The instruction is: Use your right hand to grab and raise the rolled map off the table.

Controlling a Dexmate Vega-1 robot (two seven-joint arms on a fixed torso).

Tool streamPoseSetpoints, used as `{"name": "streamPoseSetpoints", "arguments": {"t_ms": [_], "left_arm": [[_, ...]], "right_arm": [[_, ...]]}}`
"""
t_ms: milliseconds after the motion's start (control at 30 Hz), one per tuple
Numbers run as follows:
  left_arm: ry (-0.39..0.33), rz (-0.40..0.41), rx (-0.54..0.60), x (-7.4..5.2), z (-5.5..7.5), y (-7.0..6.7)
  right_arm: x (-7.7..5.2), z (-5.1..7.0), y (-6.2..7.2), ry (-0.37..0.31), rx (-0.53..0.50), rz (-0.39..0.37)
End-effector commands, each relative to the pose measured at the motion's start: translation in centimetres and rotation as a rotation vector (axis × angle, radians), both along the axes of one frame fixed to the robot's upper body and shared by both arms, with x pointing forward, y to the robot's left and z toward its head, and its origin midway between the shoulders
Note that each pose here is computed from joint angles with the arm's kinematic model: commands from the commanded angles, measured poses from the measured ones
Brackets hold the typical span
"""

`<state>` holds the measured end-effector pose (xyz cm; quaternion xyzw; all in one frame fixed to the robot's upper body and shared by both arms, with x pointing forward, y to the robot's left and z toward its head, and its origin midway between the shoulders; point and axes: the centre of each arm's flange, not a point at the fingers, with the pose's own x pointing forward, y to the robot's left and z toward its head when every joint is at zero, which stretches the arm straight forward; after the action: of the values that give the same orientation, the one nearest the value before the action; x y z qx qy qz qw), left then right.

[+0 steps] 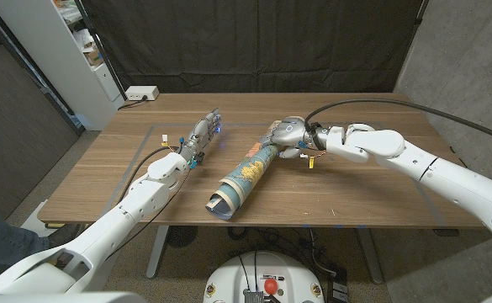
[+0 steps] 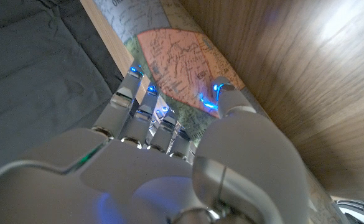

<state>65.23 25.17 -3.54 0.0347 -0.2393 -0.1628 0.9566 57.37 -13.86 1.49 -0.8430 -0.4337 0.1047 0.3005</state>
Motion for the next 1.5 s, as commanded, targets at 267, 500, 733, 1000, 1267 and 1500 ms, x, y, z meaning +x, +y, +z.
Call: {"name": "streamPoseSetpoints", "arguments": {"t_ms": [267, 500, 733, 1000, 1267, 1500], "left_arm": [[-0.006, -0.005, 0.006, 0.2, 0.7, -0.4], [-0.008, -0.007, 0.011, 0.3, 0.8, -0.7], [-0.007, -0.011, 0.015, 0.2, 0.9, -1.0], [-0.009, -0.012, 0.023, 0.0, 1.0, -1.2], [-0.007, -0.015, 0.023, -0.1, 0.9, -1.2], [-0.008, -0.016, 0.025, -0.2, 0.7, -1.1]], "right_arm": [[-0.7, 1.5, -0.7, -0.056, 0.081, 0.056], [-1.3, 2.1, -1.1, -0.078, 0.110, 0.074], [-1.8, 2.5, -1.5, -0.104, 0.134, 0.092], [-2.8, 3.3, -2.0, -0.142, 0.169, 0.112], [-3.7, 3.9, -2.2, -0.173, 0.198, 0.123], [-4.3, 4.3, -2.3, -0.191, 0.211, 0.124]]}}
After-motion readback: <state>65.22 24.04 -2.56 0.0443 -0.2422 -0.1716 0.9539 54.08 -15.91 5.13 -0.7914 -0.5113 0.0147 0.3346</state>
